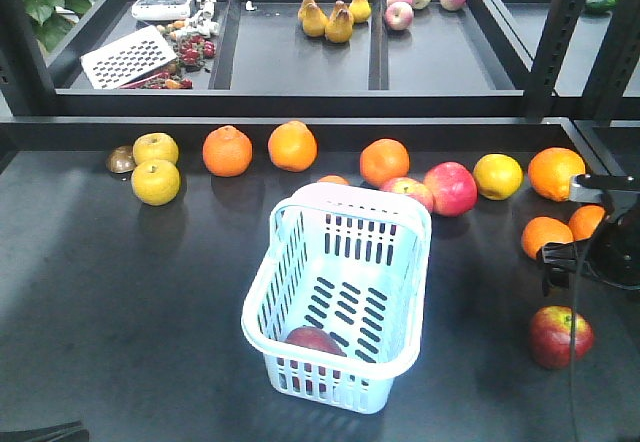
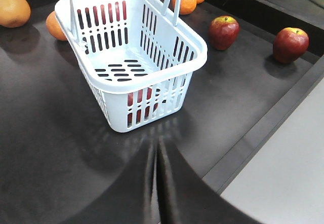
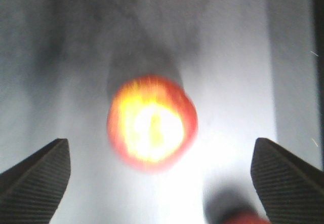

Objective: Pick three apples into basket with both arms
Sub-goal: 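Move the right gripper to another red apple and grasp it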

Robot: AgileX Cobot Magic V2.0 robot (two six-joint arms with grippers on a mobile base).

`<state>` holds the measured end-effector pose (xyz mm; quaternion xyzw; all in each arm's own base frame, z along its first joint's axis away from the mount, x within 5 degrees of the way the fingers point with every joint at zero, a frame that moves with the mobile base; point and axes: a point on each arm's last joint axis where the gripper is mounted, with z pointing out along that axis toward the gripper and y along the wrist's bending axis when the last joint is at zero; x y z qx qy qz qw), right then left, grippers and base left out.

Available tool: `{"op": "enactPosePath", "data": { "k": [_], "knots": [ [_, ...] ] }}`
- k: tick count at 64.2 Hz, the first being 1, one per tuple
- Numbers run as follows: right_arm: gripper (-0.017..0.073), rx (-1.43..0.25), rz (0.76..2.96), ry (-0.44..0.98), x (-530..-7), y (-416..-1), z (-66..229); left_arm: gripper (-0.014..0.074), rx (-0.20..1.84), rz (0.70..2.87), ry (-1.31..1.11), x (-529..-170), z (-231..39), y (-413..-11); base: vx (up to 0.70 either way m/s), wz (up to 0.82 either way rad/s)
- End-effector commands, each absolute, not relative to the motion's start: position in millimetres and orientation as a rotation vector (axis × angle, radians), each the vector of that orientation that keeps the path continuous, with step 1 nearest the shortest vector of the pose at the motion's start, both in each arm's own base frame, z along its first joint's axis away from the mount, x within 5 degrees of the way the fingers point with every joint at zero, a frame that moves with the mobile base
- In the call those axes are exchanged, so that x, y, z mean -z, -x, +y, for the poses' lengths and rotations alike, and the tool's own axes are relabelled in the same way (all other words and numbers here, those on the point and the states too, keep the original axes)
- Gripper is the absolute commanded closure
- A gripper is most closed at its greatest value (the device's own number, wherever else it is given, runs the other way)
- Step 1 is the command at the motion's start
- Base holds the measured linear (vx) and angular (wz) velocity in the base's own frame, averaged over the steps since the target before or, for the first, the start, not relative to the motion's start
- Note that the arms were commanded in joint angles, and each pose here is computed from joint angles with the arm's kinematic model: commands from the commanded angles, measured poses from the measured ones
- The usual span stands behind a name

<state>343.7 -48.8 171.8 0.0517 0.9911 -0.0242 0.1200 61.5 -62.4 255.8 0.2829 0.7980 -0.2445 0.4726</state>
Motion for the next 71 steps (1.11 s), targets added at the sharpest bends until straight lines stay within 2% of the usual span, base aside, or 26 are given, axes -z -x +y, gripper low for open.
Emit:
{"op": "enactPosePath", "data": {
  "k": [1,31,39,48,57,65,71],
  "knots": [
    [-0.0134,0.086,2.844,-0.139,-185,-356,-53,0.06,0.611,1.9,-0.626,-268,-63,-66,0.0,0.0],
    [-0.008,0.071,3.001,-0.108,-118,-366,-54,0.06,0.611,1.9,-0.626,-268,-63,-66,0.0,0.0],
    [-0.0031,0.069,3.005,-0.07,-114,-367,-54,0.06,0.611,1.9,-0.626,-268,-63,-66,0.0,0.0],
    [0.013,0.071,3.004,-0.048,-115,-367,-54,0.06,0.611,1.9,-0.626,-268,-63,-66,0.0,0.0],
    [0.0394,0.048,3.003,-0.034,-122,-365,-53,0.06,0.611,1.9,-0.626,-268,-63,-66,0.0,0.0],
    [0.0576,-0.005,2.969,0.045,-146,-362,-48,0.06,0.611,1.9,-0.626,-268,-63,-66,0.0,0.0],
    [0.0569,-0.046,2.923,0.097,-180,-352,-43,0.06,0.611,1.9,-0.626,-268,-63,-66,0.0,0.0]
  ]
}}
